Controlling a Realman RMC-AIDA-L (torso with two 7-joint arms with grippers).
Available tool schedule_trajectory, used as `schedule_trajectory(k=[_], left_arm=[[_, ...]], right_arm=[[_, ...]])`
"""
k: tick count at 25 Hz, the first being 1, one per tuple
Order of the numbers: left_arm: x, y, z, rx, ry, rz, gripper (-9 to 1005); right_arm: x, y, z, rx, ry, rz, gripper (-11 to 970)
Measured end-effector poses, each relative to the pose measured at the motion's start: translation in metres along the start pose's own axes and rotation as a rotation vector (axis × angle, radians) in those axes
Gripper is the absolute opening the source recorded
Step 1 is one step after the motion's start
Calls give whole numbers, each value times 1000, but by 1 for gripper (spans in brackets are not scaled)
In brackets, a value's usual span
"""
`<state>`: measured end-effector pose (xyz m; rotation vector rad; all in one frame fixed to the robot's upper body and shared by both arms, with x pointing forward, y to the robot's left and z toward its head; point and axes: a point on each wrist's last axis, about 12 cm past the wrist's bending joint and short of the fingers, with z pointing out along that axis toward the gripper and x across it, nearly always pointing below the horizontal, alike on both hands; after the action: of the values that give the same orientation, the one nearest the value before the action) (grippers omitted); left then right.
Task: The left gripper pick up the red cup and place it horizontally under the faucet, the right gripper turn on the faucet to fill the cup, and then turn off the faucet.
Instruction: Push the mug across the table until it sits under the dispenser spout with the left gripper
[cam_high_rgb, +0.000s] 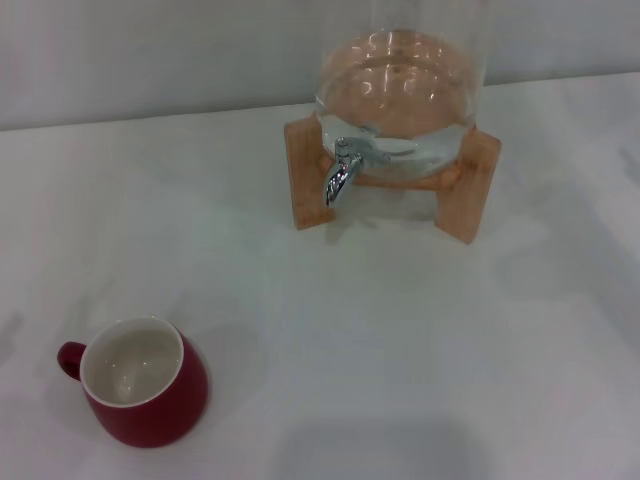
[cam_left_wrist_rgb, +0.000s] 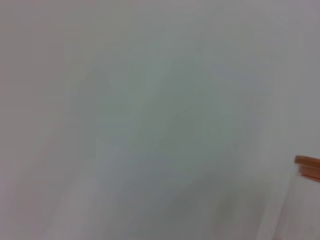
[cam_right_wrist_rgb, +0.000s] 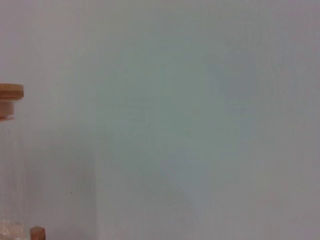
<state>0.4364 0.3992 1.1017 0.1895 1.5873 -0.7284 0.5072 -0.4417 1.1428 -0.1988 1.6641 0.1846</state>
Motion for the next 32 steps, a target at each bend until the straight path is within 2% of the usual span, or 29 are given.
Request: schedule_trajectory(k=[25,28,32], left_arm=[[0,0,2,6,17,28,857],[4,-2,0,12,34,72,857],[13,-5,-7,2,60,75,857]], right_arm=[[0,0,0,-1,-2,0,635],[-1,0,1,1,-8,3,635],[-2,-3,-1,15,-13,5,635]])
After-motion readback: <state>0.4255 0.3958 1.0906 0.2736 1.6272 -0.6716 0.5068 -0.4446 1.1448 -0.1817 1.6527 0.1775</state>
